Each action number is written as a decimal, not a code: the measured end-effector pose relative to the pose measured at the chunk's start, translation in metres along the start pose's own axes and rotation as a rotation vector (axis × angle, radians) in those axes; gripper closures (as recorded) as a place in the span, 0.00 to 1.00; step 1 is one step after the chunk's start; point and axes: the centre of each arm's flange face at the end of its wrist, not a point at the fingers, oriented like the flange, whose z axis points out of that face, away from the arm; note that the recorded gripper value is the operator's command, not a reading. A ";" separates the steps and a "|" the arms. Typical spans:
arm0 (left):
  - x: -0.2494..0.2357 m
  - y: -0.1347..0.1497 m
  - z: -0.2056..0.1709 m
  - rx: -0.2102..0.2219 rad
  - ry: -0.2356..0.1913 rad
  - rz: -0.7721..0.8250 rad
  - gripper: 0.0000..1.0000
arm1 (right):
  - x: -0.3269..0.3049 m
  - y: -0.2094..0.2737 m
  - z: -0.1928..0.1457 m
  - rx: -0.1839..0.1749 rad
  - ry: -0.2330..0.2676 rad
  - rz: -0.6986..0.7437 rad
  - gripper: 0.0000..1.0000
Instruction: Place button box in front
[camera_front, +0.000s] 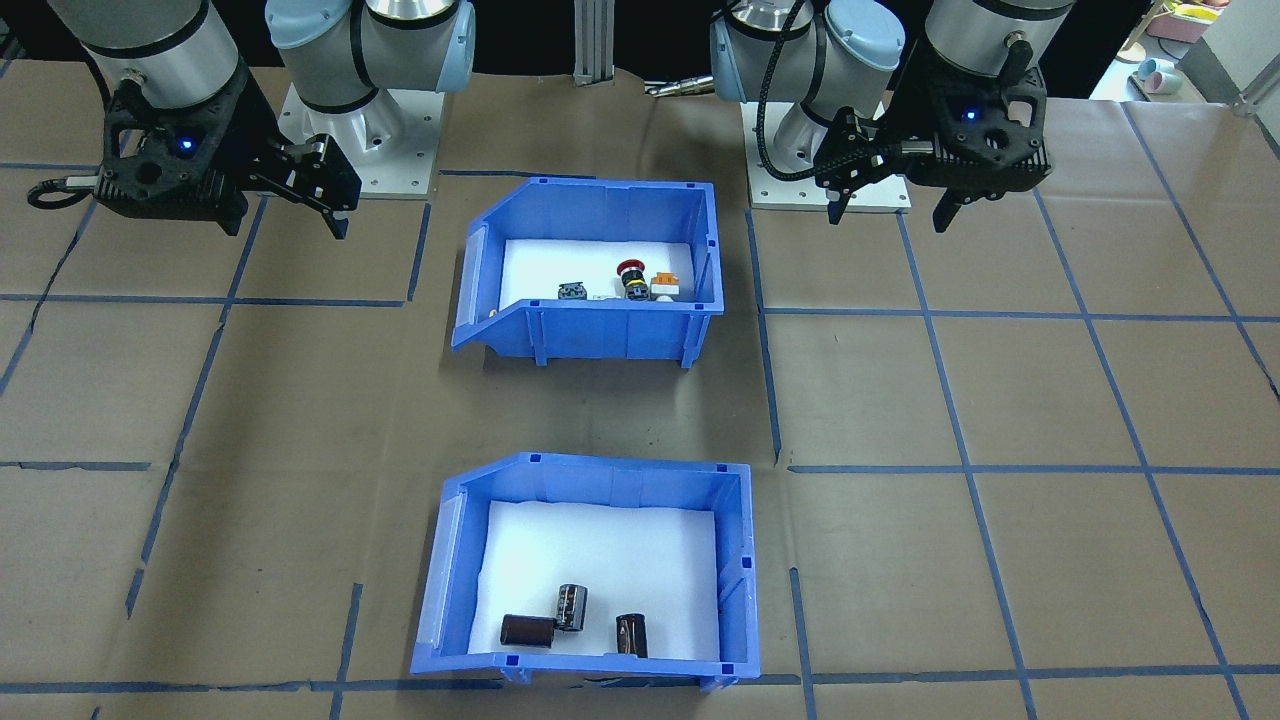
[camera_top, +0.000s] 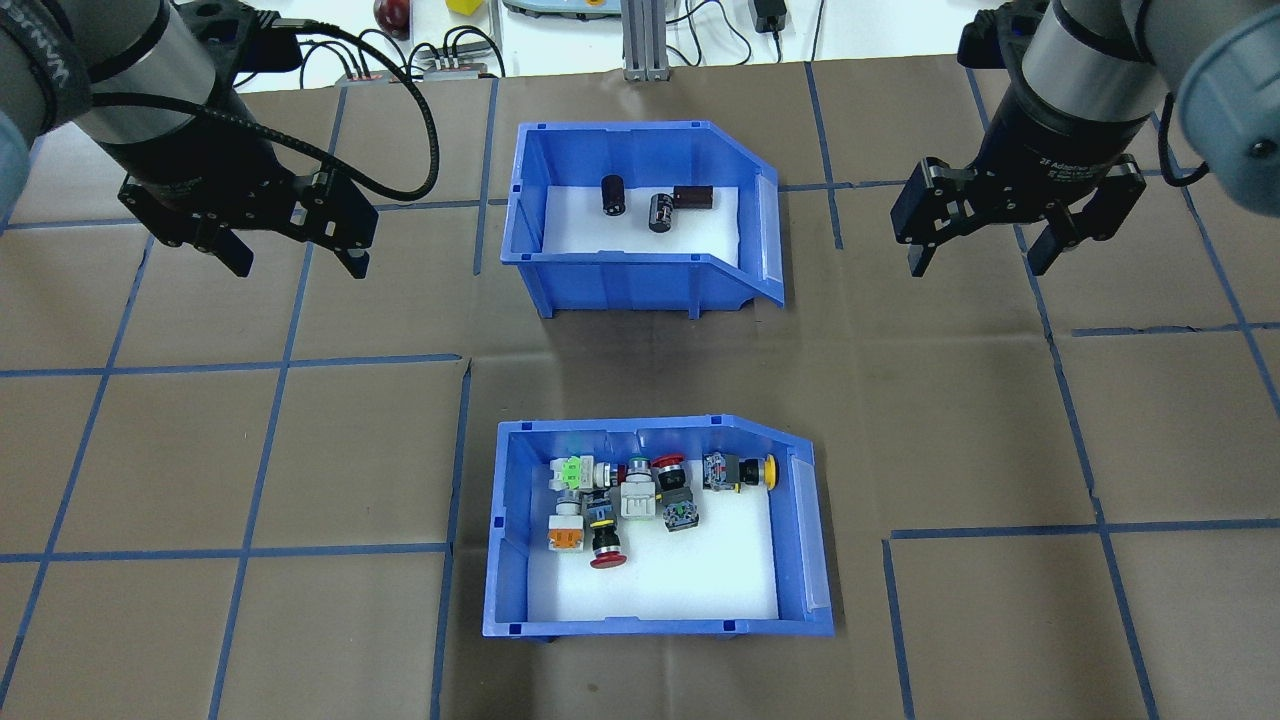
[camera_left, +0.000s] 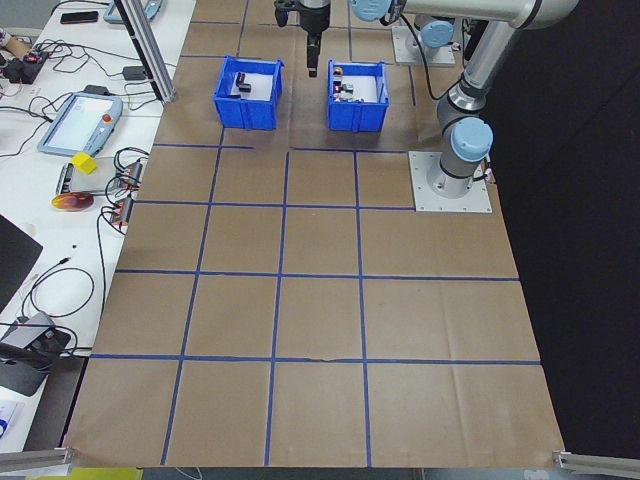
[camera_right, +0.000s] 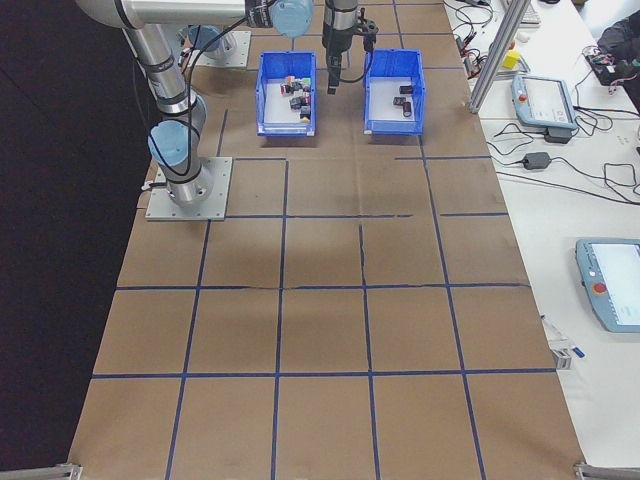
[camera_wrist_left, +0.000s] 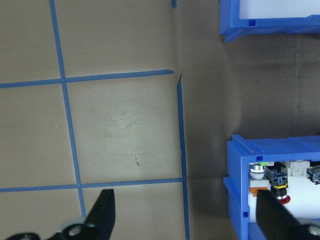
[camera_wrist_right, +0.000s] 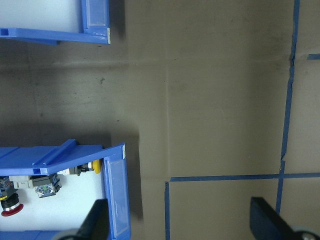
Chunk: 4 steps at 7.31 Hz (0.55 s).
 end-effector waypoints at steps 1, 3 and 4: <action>0.000 0.000 0.000 0.000 0.000 0.000 0.01 | 0.000 0.000 0.000 0.000 0.000 0.000 0.00; 0.001 0.000 0.000 -0.001 0.000 0.003 0.01 | 0.000 0.000 0.000 -0.001 -0.001 -0.001 0.00; 0.001 0.000 0.001 -0.002 0.000 0.005 0.01 | 0.000 0.000 0.001 -0.004 -0.001 -0.002 0.00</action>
